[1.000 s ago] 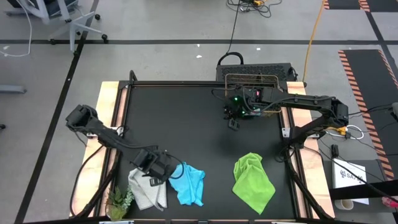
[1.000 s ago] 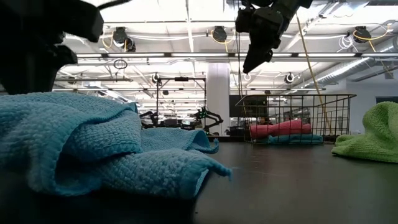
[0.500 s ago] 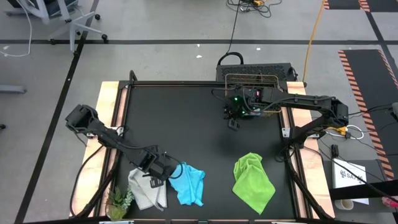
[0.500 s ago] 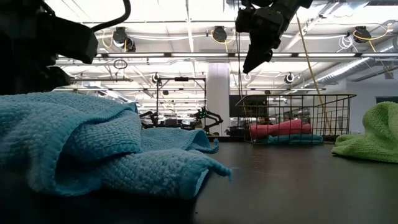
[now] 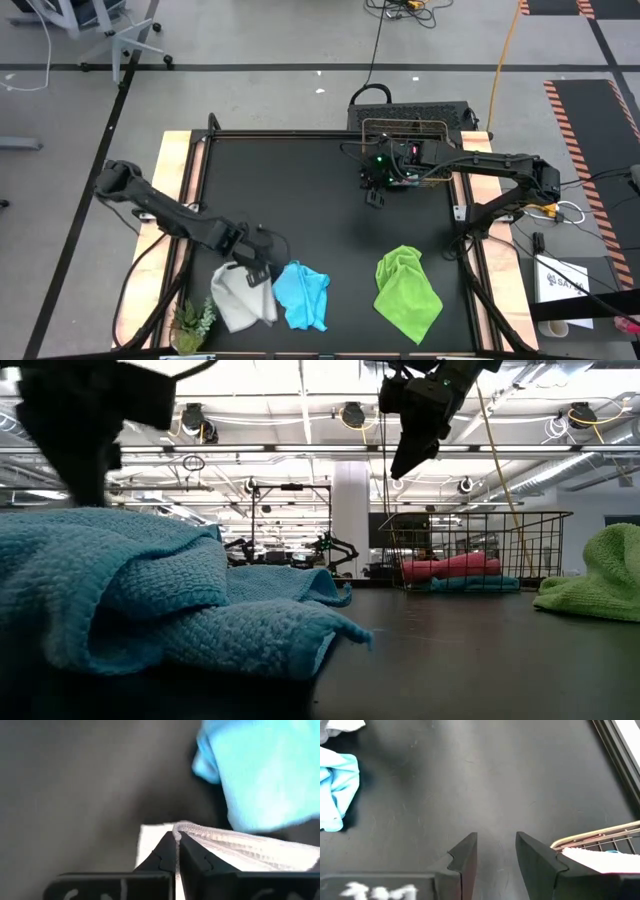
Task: Fold microfiber towels
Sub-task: Fold the gray towel
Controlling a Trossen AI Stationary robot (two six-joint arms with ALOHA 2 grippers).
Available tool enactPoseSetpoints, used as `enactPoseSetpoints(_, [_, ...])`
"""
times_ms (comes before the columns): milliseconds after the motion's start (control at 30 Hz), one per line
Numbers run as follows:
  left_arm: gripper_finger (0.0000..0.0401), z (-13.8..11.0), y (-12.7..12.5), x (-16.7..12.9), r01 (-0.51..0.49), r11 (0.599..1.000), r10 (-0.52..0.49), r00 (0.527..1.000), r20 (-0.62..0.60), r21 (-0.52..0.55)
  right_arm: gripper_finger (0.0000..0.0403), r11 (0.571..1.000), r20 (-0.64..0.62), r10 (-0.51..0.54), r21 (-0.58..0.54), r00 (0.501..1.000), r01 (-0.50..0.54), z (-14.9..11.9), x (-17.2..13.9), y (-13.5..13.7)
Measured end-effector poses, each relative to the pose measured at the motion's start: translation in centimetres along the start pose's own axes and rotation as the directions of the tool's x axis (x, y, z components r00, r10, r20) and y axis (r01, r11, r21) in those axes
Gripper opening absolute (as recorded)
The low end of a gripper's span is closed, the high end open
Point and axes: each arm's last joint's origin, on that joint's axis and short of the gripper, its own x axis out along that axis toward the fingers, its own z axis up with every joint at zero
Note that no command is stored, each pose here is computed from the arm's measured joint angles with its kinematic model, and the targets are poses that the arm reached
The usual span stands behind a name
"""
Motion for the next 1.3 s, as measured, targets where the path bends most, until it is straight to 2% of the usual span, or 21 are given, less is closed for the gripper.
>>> enactPoseSetpoints(133, [0.0005,0.8,1.5,-3.0,-0.047,0.994,0.065,0.981,0.184,-0.098,0.0128,1.0,0.006,0.001,0.0,1.0,-0.001,0.1,0.0,0.0])
enactPoseSetpoints(233, [0.0004,1.3,2.6,-5.6,-0.053,0.986,0.104,0.935,0.34,-0.155,0.0128,1.0,0.016,0.001,0.007,1.0,-0.001,0.2,0.0,0.0])
enactPoseSetpoints(333, [0.0004,1.7,3.5,-8.0,-0.045,0.977,0.143,0.866,0.478,-0.211,0.0128,1.0,0.022,0.001,0.007,1.0,-0.001,0.2,0.0,0.0])
enactPoseSetpoints(533, [0.0004,2.7,4.5,-11.8,0.031,0.962,0.174,0.691,0.701,-0.27,0.0128,1.0,0.065,0.009,0.008,0.998,-0.01,0.6,0.0,0.1])
enactPoseSetpoints(667, [0.0003,3.4,5.0,-12.9,0.026,0.95,0.236,0.588,0.774,-0.31,0.0128,1.0,0.135,0.03,0.0,0.99,-0.03,1.3,-0.1,0.6])
enactPoseSetpoints(733, [0.0005,3.8,5.3,-13.0,0.001,0.945,0.271,0.557,0.785,-0.327,0.0128,0.997,0.177,0.082,-0.017,0.981,-0.081,1.7,-0.1,1.0])
enactPoseSetpoints(800, [0.0004,4.2,5.5,-13.1,-0.009,0.943,0.284,0.54,0.792,-0.333,0.0128,0.989,0.214,0.147,-0.039,0.966,-0.141,2.1,-0.2,1.6])
enactPoseSetpoints(867, [0.0003,4.4,5.7,-13.1,-0.017,0.943,0.289,0.544,0.788,-0.333,0.0128,0.982,0.245,0.185,-0.066,0.952,-0.174,2.4,-0.3,2.2])
enactPoseSetpoints(1100, [0.0004,4.7,6.0,-13.0,-0.007,0.942,0.283,0.554,0.783,-0.336,0.0128,0.971,0.307,0.234,-0.117,0.922,-0.207,3.4,0.8,4.2])
enactPoseSetpoints(1167, [0.0004,4.8,6.1,-13.1,-0.008,0.938,0.294,0.548,0.783,-0.347,0.0128,0.974,0.307,0.215,-0.142,0.927,-0.179,3.5,1.8,5.0])
enactPoseSetpoints(1300, [0.0006,5.0,6.4,-13.1,0.008,0.926,0.316,0.537,0.783,-0.378,0.0128,0.986,0.335,0.106,-0.158,0.936,-0.055,3.9,4.1,6.1])
